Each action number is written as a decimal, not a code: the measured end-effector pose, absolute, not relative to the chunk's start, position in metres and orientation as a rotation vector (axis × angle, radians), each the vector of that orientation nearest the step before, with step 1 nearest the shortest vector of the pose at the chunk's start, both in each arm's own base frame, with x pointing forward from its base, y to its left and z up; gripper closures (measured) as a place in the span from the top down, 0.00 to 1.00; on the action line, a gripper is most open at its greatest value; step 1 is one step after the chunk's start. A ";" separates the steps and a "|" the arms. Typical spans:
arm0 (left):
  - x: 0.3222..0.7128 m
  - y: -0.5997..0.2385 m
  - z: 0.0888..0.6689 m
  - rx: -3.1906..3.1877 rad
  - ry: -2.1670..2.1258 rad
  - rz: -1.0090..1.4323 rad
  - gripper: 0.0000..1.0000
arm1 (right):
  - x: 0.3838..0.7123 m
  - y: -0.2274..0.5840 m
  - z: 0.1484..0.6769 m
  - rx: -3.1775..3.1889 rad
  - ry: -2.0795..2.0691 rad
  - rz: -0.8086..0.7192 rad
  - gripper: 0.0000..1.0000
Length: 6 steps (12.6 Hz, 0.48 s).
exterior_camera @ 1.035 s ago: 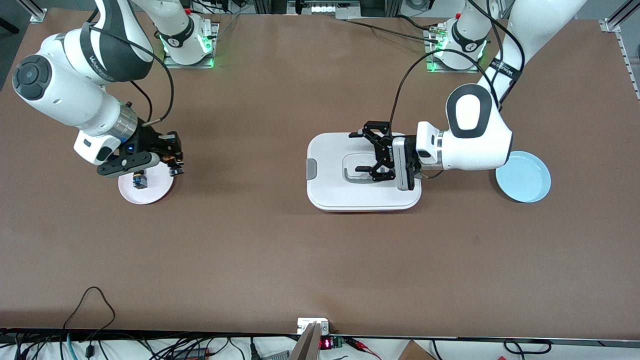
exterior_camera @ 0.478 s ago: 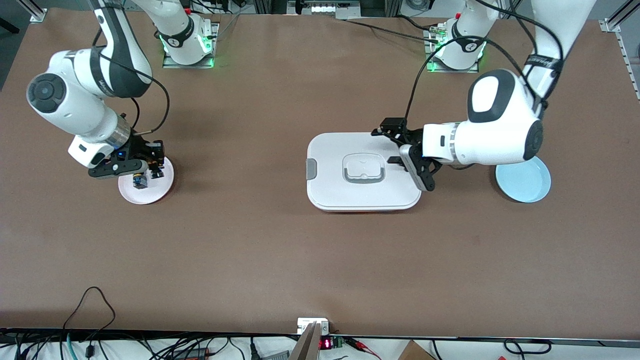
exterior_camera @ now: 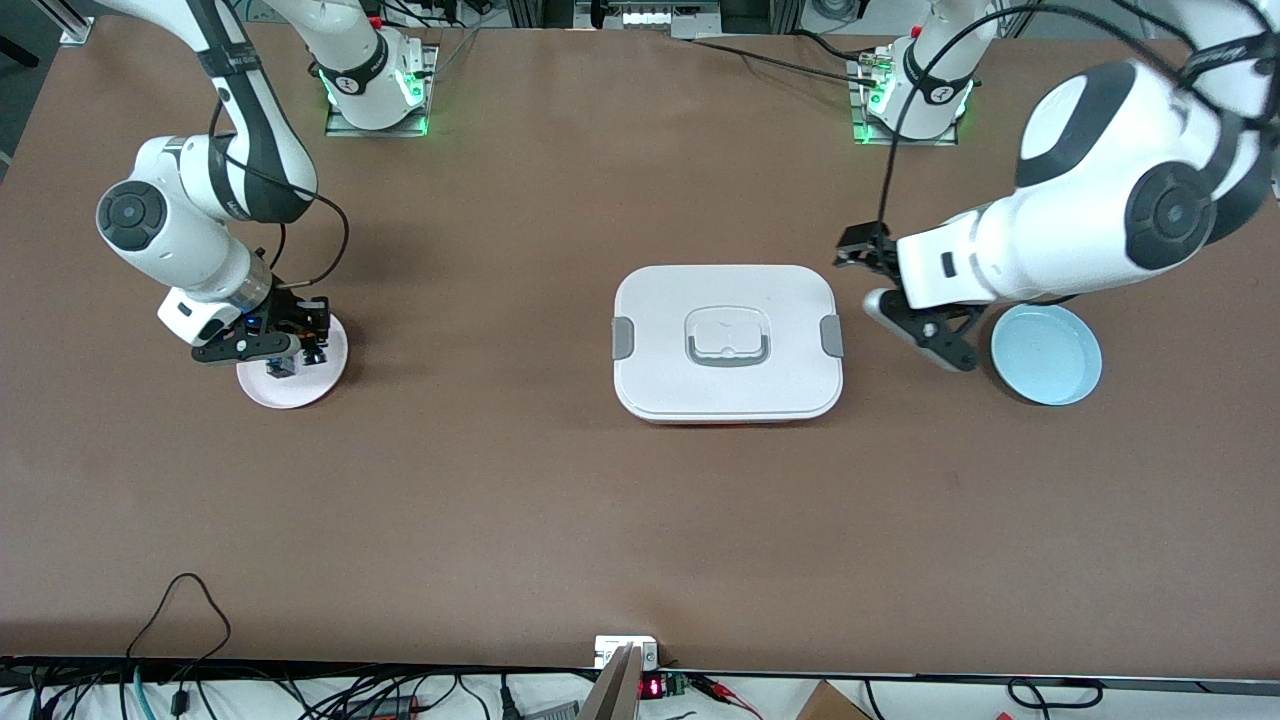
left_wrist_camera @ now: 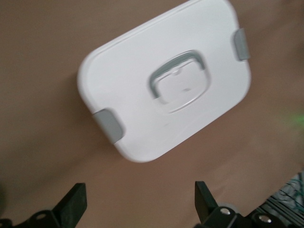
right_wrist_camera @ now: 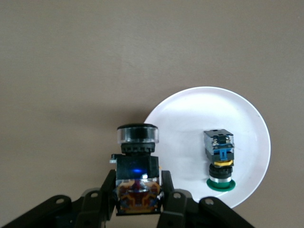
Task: Transfer orange switch to right arm and place
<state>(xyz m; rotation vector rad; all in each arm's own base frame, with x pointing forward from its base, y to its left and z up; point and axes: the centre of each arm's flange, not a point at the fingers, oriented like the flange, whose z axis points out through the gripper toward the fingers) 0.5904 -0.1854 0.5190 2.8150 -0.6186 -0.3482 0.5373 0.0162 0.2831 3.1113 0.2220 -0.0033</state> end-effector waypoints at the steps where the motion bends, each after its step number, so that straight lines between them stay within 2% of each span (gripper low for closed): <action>1: 0.591 -0.173 0.536 2.897 -0.566 -0.361 1.00 | 0.539 0.011 0.274 3.105 0.218 0.002 0.41; 6: 0.594 -0.130 0.582 3.092 -0.231 -0.360 1.00 | 0.541 -0.006 0.224 3.103 0.182 0.007 0.41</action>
